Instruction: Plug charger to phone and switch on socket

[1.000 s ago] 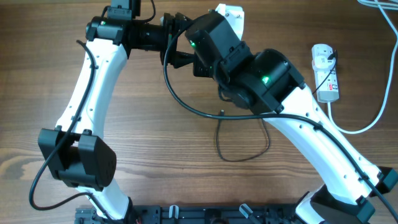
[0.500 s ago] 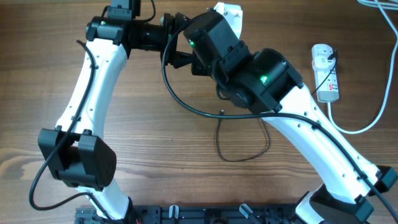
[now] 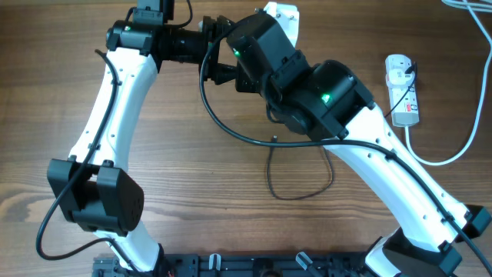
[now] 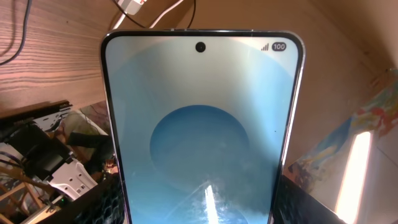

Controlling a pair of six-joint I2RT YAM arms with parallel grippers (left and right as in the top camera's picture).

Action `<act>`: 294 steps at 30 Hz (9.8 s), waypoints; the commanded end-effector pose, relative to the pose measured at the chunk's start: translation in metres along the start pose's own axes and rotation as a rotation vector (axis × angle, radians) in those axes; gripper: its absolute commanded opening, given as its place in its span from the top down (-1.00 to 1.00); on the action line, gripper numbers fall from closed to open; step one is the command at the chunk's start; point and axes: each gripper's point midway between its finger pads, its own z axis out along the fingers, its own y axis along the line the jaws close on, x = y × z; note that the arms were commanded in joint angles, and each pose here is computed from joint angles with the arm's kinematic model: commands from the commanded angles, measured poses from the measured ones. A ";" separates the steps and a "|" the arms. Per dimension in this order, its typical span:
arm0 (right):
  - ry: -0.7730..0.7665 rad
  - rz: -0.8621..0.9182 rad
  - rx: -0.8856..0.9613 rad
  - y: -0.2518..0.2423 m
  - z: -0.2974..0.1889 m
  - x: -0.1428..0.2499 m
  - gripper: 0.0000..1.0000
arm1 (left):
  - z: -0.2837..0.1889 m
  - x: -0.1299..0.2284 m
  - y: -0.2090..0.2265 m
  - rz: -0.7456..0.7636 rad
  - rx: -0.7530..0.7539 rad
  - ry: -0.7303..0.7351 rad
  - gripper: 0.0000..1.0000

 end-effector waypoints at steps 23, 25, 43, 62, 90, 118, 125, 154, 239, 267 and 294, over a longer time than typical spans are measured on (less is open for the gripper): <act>0.012 0.755 0.039 -0.007 -0.001 0.004 0.92 | -0.008 0.017 -0.010 0.037 0.025 0.019 -1.00; 0.013 0.816 0.057 -0.011 -0.001 0.007 0.92 | -0.008 0.017 -0.010 0.037 0.024 0.018 -1.00; -0.009 1.354 0.085 -0.016 -0.003 0.009 0.91 | -0.008 0.012 -0.008 0.032 0.017 -0.008 -0.61; -0.085 1.383 0.034 -0.014 -0.003 -0.009 0.91 | -0.008 0.022 -0.010 0.022 0.029 0.048 0.31; -0.099 0.818 0.048 -0.041 -0.034 -0.024 -0.99 | -0.011 -0.001 -0.004 0.085 -0.003 -0.084 0.92; 0.711 0.058 0.162 -0.099 0.099 0.226 -0.49 | -0.151 -0.117 0.115 0.164 -0.875 -1.028 0.92; 0.783 0.082 0.265 -0.113 0.145 0.261 -0.15 | -0.151 -0.117 0.116 0.163 -0.876 -1.027 0.92; 0.786 0.202 0.348 -0.126 0.176 0.292 0.39 | -0.151 -0.116 0.117 0.158 -0.881 -1.022 0.92; 0.554 -0.221 -0.514 -0.024 0.002 0.170 0.91 | -0.001 -0.012 0.006 1.013 -0.130 -0.116 0.92; 0.272 -0.011 -0.338 -0.037 0.012 0.107 0.91 | 0.021 -0.005 0.002 1.029 -0.150 -0.118 0.92; 0.311 0.037 -0.328 -0.035 0.020 0.114 0.92 | 0.028 0.005 0.002 1.076 -0.135 -0.076 0.92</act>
